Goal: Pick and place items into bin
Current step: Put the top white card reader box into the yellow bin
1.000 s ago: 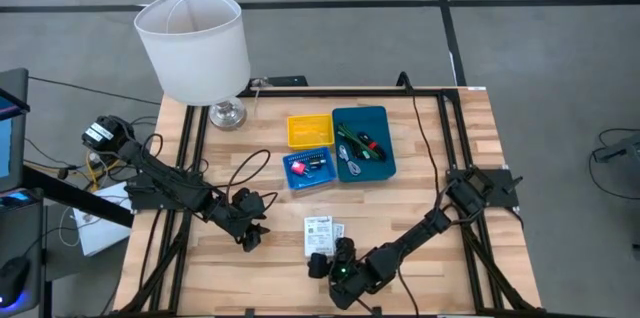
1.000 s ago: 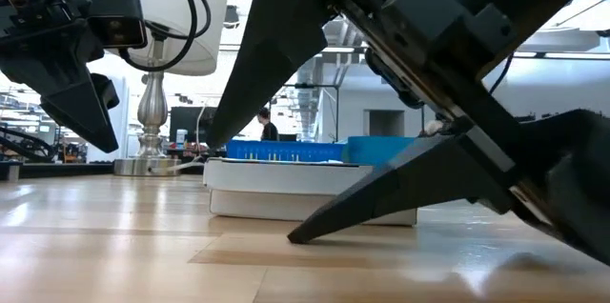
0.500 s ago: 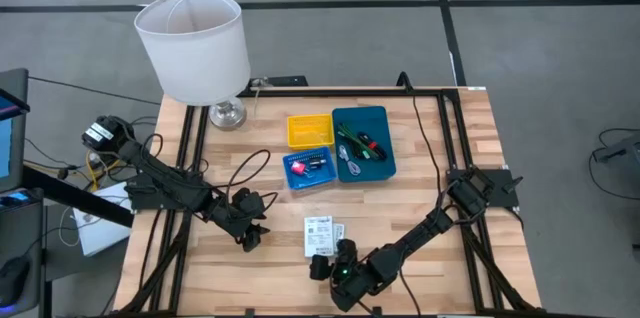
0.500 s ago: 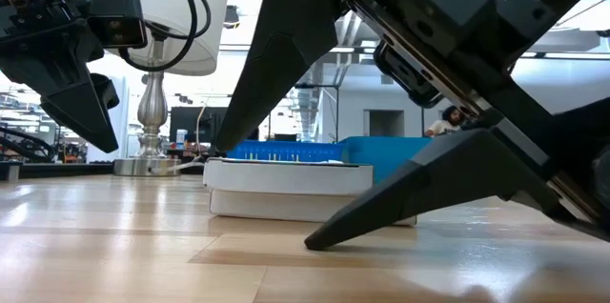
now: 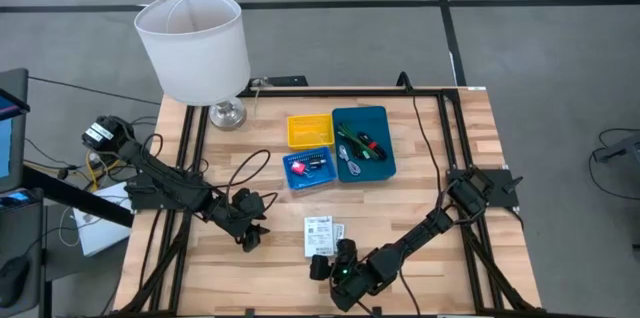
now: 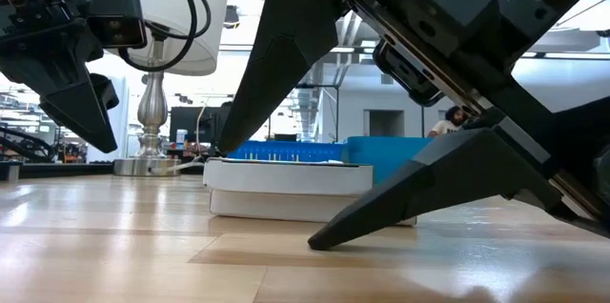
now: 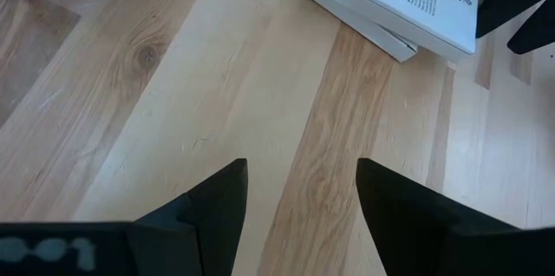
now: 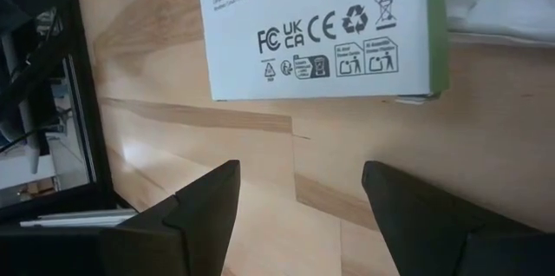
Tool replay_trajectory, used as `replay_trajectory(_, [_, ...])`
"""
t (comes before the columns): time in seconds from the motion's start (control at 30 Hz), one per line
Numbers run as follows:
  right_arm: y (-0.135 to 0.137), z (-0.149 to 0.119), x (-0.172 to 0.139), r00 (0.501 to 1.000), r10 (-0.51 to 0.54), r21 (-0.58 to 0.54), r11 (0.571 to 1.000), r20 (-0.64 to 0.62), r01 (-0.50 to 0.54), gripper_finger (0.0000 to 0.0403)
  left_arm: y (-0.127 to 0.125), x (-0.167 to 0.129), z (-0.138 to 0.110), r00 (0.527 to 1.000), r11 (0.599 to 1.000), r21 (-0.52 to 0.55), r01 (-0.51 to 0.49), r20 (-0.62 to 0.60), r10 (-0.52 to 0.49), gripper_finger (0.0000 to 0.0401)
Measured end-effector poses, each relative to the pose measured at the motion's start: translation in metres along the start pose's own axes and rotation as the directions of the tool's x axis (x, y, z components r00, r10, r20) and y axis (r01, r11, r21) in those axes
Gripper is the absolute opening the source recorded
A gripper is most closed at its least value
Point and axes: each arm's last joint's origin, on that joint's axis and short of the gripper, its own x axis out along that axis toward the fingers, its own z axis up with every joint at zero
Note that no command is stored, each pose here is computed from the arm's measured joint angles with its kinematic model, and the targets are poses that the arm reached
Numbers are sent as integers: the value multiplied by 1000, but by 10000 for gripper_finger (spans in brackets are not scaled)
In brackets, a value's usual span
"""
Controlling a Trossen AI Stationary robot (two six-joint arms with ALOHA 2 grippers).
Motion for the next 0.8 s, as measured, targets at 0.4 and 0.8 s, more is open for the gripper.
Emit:
replay_trajectory(0.4, [8,15,-36,990,-144,-114,983,-9,142,250,0,0,0,1000,1000,-5,0,4,0,205])
replay_trajectory(0.8, [24,23,-36,994,-102,-109,989,-42,97,250,0,0,0,1000,1000,-10,2,5,-2,205])
